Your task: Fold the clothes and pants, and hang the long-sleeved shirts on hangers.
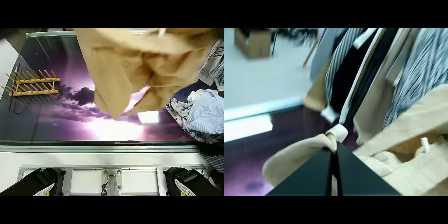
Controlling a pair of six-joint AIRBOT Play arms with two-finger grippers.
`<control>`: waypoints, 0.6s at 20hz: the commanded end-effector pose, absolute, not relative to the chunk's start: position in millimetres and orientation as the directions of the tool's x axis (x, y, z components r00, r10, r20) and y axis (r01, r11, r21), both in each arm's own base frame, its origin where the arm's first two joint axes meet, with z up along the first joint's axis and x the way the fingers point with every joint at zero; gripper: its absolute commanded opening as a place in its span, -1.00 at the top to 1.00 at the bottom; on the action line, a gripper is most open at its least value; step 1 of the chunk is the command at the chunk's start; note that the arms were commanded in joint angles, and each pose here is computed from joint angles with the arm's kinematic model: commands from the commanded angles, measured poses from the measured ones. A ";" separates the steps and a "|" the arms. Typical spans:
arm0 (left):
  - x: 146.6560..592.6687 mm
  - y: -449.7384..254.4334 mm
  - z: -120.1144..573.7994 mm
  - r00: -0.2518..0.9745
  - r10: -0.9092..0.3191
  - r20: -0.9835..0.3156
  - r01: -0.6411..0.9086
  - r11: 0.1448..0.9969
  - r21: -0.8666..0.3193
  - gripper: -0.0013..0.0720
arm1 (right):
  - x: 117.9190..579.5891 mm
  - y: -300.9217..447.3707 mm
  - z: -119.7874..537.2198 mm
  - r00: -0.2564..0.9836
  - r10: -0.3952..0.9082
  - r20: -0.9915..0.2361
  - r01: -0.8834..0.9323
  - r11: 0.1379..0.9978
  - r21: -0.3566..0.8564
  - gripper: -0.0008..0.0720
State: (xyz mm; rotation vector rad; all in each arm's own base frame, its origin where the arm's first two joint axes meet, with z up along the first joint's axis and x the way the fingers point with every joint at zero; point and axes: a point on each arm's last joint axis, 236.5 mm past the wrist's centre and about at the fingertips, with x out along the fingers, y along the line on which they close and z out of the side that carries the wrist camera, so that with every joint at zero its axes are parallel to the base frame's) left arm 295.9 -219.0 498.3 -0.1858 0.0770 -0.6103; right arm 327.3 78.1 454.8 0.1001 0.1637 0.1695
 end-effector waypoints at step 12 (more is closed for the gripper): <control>231.5 -189.0 137.1 0.101 -0.419 -0.902 0.399 0.848 -0.349 0.93 | 254.1 116.1 165.4 0.195 0.058 -0.979 -0.254 0.967 0.007 0.95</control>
